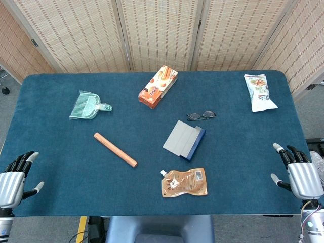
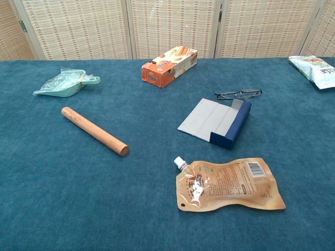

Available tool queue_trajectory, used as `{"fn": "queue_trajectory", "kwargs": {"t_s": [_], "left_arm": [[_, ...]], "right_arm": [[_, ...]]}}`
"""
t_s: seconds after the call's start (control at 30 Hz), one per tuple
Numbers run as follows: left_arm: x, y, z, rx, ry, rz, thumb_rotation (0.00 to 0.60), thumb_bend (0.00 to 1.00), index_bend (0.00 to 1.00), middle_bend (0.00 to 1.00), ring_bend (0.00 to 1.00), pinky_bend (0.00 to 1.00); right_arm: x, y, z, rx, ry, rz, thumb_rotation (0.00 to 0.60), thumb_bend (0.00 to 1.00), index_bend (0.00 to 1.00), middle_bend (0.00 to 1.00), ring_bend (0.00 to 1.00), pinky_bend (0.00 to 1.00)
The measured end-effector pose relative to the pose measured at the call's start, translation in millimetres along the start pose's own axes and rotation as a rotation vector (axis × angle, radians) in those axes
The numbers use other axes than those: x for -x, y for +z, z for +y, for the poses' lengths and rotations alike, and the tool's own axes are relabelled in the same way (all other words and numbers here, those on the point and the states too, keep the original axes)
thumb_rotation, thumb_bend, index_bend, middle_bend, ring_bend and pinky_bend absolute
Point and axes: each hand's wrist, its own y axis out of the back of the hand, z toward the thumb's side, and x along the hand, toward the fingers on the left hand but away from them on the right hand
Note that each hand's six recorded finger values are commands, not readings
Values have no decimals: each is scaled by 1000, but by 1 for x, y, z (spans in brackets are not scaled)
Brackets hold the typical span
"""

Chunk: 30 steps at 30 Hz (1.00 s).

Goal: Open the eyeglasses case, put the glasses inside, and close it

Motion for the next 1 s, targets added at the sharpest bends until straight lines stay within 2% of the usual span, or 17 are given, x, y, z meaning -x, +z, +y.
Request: {"fn": "queue_trajectory", "kwargs": {"t_s": [0.33,0.5,0.6,0.7,0.77,0.83,0.9,1.0], "left_arm": [[-2,2,1,5,14,-12,600,241,158,156,160,289],[-2,2,2,5,17,-12,600,241,158,156,160,289],[0,3,3,9,23,-14,600,241,158,156,160,289],[2,2,4,10,23,-11,600,241,158,156,160,289],[3,0,4,8,21,-6,600,241,159,156,160,289],[4,-1,4,8,20,-1,600,241,159,156,160,289],[5,-3,4,8,17,5,600,240,161,156,160,289],[8,-5,4,7,18,12,600,241,162,156,160,289]], "right_arm": [[1,4,2,1,-17,17,600,196,136,287,194,234],[9,15,3,-6,-19,68,600,196,136,303,244,235],[17,27,3,-8,-16,118,600,196,136,337,308,278],[27,41,0,-11,-5,172,600,196,136,407,432,392],[33,52,-3,-20,13,210,600,208,136,497,552,572],[39,62,-7,-26,36,244,600,253,142,592,646,683],[47,76,-13,-37,69,290,600,335,157,691,750,766],[59,98,-25,-55,123,362,600,531,166,813,869,872]]}}
